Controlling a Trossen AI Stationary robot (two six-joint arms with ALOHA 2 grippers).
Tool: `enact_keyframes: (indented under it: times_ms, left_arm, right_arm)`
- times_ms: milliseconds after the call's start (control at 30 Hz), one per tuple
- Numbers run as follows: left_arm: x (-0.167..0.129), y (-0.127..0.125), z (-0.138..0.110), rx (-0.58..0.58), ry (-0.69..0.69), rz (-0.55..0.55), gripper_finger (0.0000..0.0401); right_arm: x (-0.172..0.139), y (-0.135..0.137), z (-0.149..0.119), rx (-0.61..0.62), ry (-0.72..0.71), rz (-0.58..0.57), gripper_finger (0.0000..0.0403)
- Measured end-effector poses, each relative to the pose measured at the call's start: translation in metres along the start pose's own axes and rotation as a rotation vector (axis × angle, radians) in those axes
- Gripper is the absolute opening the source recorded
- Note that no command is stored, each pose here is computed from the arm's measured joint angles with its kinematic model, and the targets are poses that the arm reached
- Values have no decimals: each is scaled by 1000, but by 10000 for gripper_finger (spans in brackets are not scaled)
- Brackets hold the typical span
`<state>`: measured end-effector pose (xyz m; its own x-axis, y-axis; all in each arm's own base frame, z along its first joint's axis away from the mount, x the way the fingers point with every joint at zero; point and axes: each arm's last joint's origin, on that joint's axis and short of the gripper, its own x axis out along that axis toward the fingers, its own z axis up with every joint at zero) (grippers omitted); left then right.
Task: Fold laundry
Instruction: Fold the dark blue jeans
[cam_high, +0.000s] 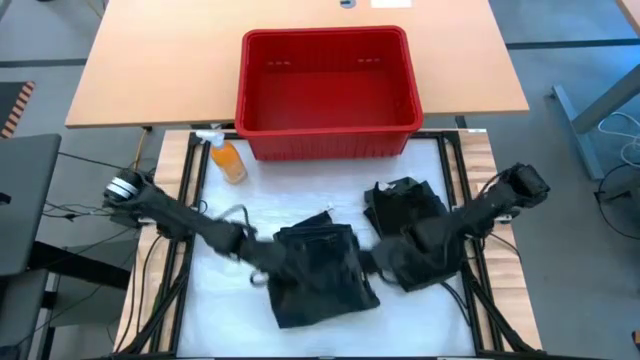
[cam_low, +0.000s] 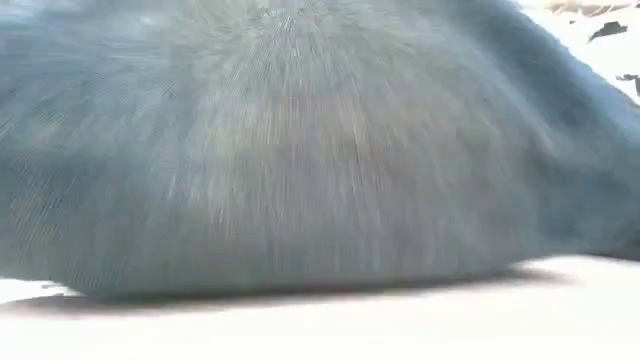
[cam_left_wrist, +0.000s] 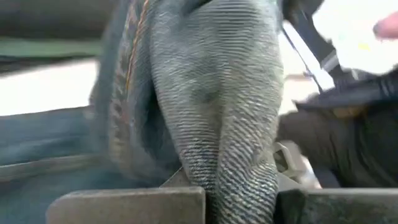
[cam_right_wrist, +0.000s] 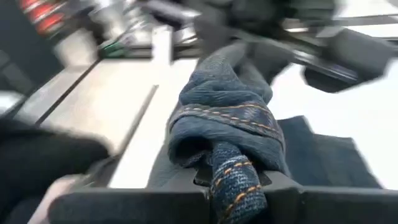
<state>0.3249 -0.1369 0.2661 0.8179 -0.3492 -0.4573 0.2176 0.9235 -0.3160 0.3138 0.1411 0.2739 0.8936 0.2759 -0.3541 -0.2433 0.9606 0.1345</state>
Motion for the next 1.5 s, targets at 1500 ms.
enact_keyframes:
  times_ms: [1500]
  left_arm:
    - [-120, 125, 6, 13, 8, 637, 165]
  right_arm:
    - [-24, -192, -86, 243, 162, -595, 42]
